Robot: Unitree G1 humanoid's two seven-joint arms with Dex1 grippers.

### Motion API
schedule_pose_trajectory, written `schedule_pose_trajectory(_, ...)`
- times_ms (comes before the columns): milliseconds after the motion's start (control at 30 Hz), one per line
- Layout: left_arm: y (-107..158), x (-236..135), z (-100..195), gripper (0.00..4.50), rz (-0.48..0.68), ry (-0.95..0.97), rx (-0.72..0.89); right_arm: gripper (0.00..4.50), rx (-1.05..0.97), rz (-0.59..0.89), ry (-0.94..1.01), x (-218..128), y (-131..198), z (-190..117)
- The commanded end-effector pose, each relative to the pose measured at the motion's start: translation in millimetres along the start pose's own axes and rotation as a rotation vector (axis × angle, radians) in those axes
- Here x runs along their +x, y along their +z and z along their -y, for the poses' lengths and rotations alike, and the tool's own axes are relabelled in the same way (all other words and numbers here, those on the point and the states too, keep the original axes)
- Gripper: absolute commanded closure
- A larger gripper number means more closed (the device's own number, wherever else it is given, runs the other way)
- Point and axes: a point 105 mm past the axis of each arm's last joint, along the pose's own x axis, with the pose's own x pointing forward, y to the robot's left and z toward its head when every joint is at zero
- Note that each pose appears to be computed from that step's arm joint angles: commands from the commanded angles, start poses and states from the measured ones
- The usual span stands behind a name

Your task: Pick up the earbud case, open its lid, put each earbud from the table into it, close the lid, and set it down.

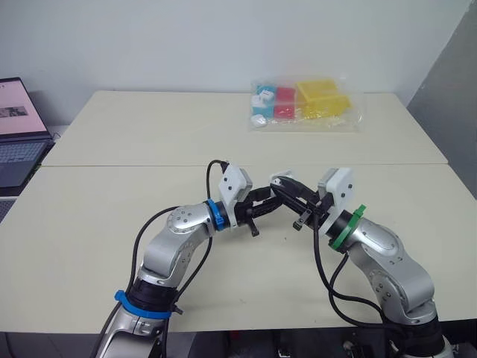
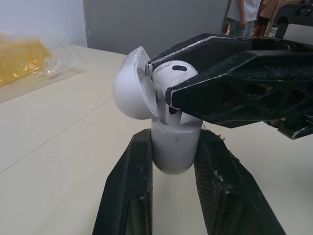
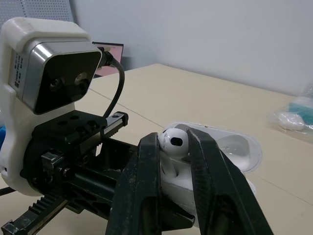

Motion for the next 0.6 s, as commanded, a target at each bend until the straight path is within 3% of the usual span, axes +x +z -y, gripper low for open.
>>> schedule_pose_trajectory(33,21,-1,1,3.69,0.066,0.001,0.047,4.07,-0.011,-0.014,0.022,-3,-1,-5)
schedule_pose_trajectory(100,21,-1,2,3.69,0.066,-0.001,0.048,4.07,-0.012,-0.014,0.022,-3,-1,-5)
schedule_pose_trajectory(133,21,-1,1,3.69,0.065,-0.001,0.048,3.35,-0.013,-0.011,0.018,-3,0,-4)
schedule_pose_trajectory(367,19,-2,2,3.69,0.059,0.000,0.047,1.00,-0.040,0.007,0.001,-3,8,-1)
schedule_pose_trajectory(600,17,-3,2,3.69,0.055,0.002,0.047,0.98,-0.051,0.015,-0.001,-8,15,0)
